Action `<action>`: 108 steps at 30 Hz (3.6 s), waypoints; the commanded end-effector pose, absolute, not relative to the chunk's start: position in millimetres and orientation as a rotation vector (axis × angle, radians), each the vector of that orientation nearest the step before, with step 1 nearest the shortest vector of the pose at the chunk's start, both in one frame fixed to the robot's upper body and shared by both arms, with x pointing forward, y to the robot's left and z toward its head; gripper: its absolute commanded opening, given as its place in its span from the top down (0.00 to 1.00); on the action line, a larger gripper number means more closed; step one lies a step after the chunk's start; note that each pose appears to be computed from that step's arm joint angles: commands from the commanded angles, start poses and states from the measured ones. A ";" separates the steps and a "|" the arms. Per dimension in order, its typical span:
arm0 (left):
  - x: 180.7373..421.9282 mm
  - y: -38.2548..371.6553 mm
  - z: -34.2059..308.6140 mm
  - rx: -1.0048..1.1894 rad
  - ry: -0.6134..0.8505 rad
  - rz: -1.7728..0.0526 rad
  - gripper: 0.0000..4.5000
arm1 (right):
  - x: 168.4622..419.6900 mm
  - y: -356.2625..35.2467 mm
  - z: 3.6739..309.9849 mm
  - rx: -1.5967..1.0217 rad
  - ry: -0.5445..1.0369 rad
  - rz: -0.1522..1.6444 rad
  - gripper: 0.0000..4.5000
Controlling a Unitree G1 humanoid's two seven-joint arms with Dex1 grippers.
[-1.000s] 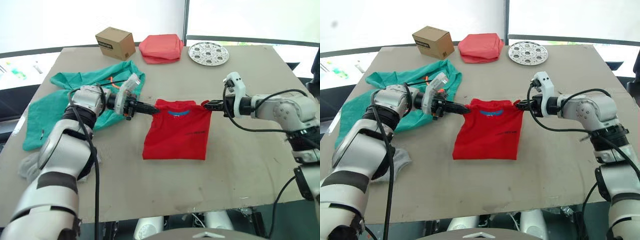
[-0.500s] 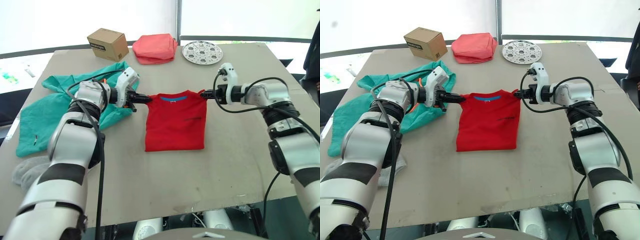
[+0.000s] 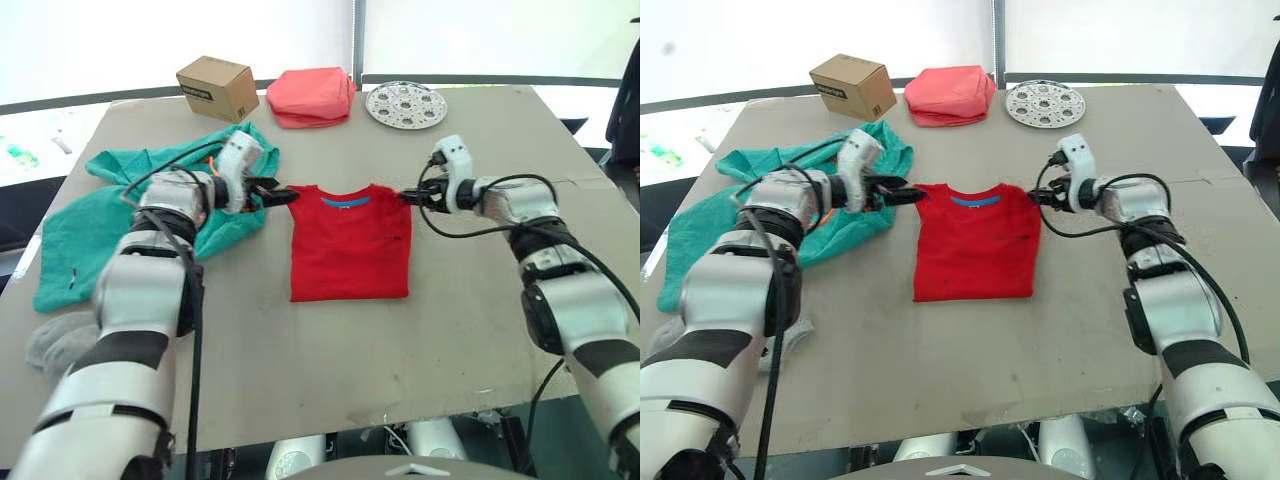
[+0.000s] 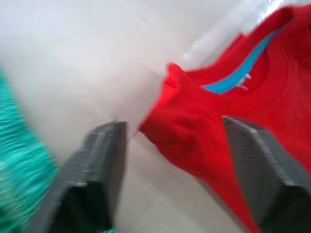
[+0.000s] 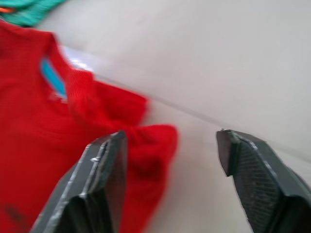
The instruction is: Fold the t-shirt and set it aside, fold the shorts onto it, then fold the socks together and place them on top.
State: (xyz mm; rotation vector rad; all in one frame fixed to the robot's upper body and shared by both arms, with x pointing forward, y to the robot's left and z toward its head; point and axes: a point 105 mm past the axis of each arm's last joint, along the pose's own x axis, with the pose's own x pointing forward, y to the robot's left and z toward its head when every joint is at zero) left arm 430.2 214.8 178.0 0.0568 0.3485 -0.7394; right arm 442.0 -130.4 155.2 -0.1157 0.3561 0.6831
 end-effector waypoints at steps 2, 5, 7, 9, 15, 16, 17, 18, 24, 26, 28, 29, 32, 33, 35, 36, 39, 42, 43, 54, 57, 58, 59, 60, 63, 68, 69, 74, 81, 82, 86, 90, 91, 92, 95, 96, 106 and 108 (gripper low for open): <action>421.3 201.5 220.4 -0.133 0.154 -0.890 0.24 | 410.2 -120.9 201.9 -0.093 0.137 0.722 0.35; 406.4 190.0 210.1 -0.158 0.066 -0.938 0.23 | 380.1 -93.5 198.6 -0.064 0.052 0.786 0.30; 390.4 183.2 199.2 -0.191 -0.008 -0.914 0.23 | 364.7 -70.0 182.2 -0.047 0.049 0.821 0.20; 370.7 176.1 192.8 -0.207 -0.052 -0.896 0.23 | 361.1 -57.7 164.3 -0.065 0.064 0.816 0.01; 308.7 163.2 158.5 -0.085 0.008 -0.935 0.23 | 351.1 -39.0 81.5 -0.245 0.243 0.870 0.00; 299.0 164.3 156.0 -0.056 0.009 -0.957 0.18 | 347.2 -42.2 71.9 -0.262 0.258 0.872 0.00; 292.3 164.9 154.6 -0.035 0.010 -0.973 0.12 | 344.9 -44.5 67.2 -0.269 0.260 0.871 0.00; 287.5 166.1 154.7 -0.020 0.008 -0.983 0.04 | 344.1 -47.1 69.3 -0.253 0.244 0.855 0.00; 246.9 178.8 155.5 0.040 0.062 -1.094 0.00 | 314.4 -68.1 110.0 -0.044 0.167 0.790 0.00; 237.2 182.7 155.4 0.053 0.079 -1.106 0.00 | 308.0 -77.9 107.0 -0.041 0.196 0.734 0.00; 229.3 185.0 156.0 0.065 0.088 -1.114 0.00 | 303.3 -86.6 102.2 -0.028 0.232 0.685 0.00; 225.0 187.0 155.7 0.072 0.094 -1.117 0.00 | 300.5 -90.0 97.8 -0.006 0.260 0.662 0.00; 212.3 188.7 154.5 0.066 0.117 -1.129 0.00 | 293.8 -89.2 80.1 0.059 0.360 0.641 0.00; 209.8 187.8 154.0 0.067 0.122 -1.134 0.00 | 292.5 -87.6 78.3 0.071 0.373 0.647 0.00; 207.6 190.5 152.2 0.063 0.124 -1.111 0.00 | 289.9 -72.3 76.6 0.231 0.421 0.689 0.00; 207.2 190.7 151.7 0.061 0.124 -1.102 0.00 | 289.1 -68.1 76.4 0.282 0.438 0.702 0.00; 207.7 193.8 149.9 0.046 0.121 -1.064 0.00 | 286.9 -51.6 67.9 0.402 0.512 0.772 0.00; 205.6 191.8 147.7 0.042 0.122 -1.063 0.00 | 287.4 -34.6 68.4 0.385 0.525 0.893 0.00; 204.8 191.2 147.2 0.038 0.121 -1.062 0.00 | 289.5 -29.1 68.4 0.356 0.530 0.932 0.00; 200.9 192.8 140.4 0.017 0.122 -1.019 0.00 | 327.3 -61.3 82.6 0.089 0.385 0.873 0.00; 203.9 188.2 139.5 0.013 0.117 -1.029 0.00 | 318.9 -81.9 85.6 0.108 0.383 0.847 0.00; 205.2 186.4 139.1 0.013 0.116 -1.037 0.00 | 317.2 -85.9 84.9 0.149 0.396 0.831 0.00; 207.0 185.6 138.1 0.012 0.115 -1.044 0.00 | 315.4 -88.1 82.6 0.199 0.420 0.813 0.00; 208.8 185.4 137.0 0.010 0.116 -1.051 0.00 | 312.7 -87.7 78.7 0.232 0.453 0.805 0.00; 216.8 186.7 136.1 0.005 0.109 -1.059 0.00 | 313.4 -76.6 68.5 0.264 0.530 0.781 0.00; 223.2 187.5 136.4 -0.003 0.096 -1.063 0.00 | 330.7 -47.9 66.8 0.275 0.569 0.755 0.00; 224.0 187.7 135.7 -0.002 0.096 -1.064 0.00 | 337.2 -41.4 65.6 0.269 0.576 0.738 0.00; 224.4 190.5 135.0 0.000 0.084 -1.039 0.00 | 344.1 -29.2 49.9 0.177 0.634 0.704 0.00; 219.5 195.4 132.9 0.013 0.094 -1.015 0.00 | 333.8 -21.3 10.3 -0.064 0.699 0.722 0.39; 219.5 195.0 133.8 0.015 0.091 -1.016 0.00 | 333.4 -25.4 5.1 -0.090 0.701 0.714 0.50; 220.9 194.4 134.0 0.019 0.090 -1.017 0.00 | 337.7 -44.4 7.6 -0.108 0.657 0.677 0.88; 225.1 190.0 134.7 0.014 0.076 -1.025 0.00 | 344.6 -61.2 26.7 -0.123 0.551 0.662 0.99; 226.3 188.4 135.1 0.013 0.071 -1.030 0.00 | 346.0 -65.9 33.0 -0.133 0.525 0.659 0.99; 227.6 186.7 135.2 0.012 0.068 -1.034 0.00 | 348.5 -71.2 40.0 -0.149 0.494 0.651 0.99; 232.0 180.9 136.4 0.010 0.054 -1.052 0.00 | 359.0 -100.4 64.4 -0.131 0.441 0.562 0.99; 233.2 179.0 137.3 0.009 0.047 -1.058 0.00 | 362.1 -113.4 71.4 -0.123 0.429 0.521 0.99; 233.9 152.3 154.0 0.000 -0.005 -1.179 0.00 | 316.2 -285.3 117.5 -0.425 0.585 0.276 0.99; 233.9 149.4 154.6 -0.006 -0.007 -1.190 0.00 | 310.6 -306.4 130.2 -0.452 0.591 0.232 0.99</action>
